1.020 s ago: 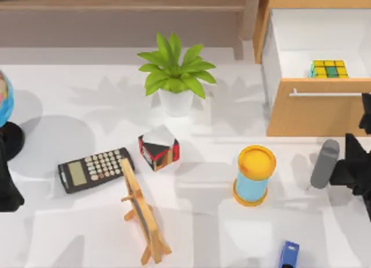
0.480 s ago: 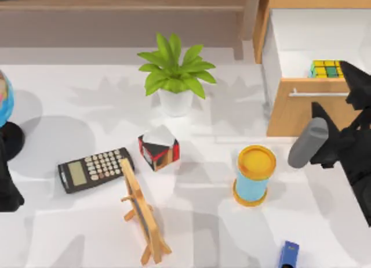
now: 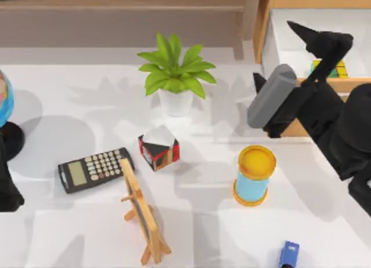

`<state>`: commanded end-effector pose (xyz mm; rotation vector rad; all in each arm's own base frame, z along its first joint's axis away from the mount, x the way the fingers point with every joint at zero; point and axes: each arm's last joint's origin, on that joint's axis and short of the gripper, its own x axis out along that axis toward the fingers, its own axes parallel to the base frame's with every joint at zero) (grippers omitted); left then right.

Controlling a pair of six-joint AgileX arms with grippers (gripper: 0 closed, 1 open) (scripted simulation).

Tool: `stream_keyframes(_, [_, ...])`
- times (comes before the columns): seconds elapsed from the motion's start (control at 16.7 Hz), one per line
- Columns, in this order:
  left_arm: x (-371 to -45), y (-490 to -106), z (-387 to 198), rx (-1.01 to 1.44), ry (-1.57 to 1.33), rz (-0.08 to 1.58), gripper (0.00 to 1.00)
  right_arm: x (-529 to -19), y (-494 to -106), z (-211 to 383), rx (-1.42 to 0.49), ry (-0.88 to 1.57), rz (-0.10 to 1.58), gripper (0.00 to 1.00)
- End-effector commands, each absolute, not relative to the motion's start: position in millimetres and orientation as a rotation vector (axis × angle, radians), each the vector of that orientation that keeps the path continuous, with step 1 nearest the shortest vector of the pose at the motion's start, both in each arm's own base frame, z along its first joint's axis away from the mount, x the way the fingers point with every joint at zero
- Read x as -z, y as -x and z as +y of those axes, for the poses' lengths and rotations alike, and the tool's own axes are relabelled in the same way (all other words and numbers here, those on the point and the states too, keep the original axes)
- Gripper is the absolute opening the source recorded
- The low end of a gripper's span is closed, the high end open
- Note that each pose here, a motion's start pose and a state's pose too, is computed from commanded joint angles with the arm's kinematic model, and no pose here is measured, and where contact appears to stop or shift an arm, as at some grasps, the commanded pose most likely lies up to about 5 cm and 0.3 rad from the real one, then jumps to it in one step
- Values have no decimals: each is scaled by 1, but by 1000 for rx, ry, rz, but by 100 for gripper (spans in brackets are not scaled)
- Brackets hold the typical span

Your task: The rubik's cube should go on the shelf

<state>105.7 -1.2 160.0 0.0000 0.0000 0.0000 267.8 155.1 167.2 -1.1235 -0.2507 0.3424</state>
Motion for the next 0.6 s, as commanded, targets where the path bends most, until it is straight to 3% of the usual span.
stream_keyframes(0.24, [-160,-106,-1,0,0,0,100,-188,-304,170,-440,982,-79,100])
stream_keyframes(0.6, [-160,-106,-1,0,0,0,100,-215,-365,169,-476,749,312,100])
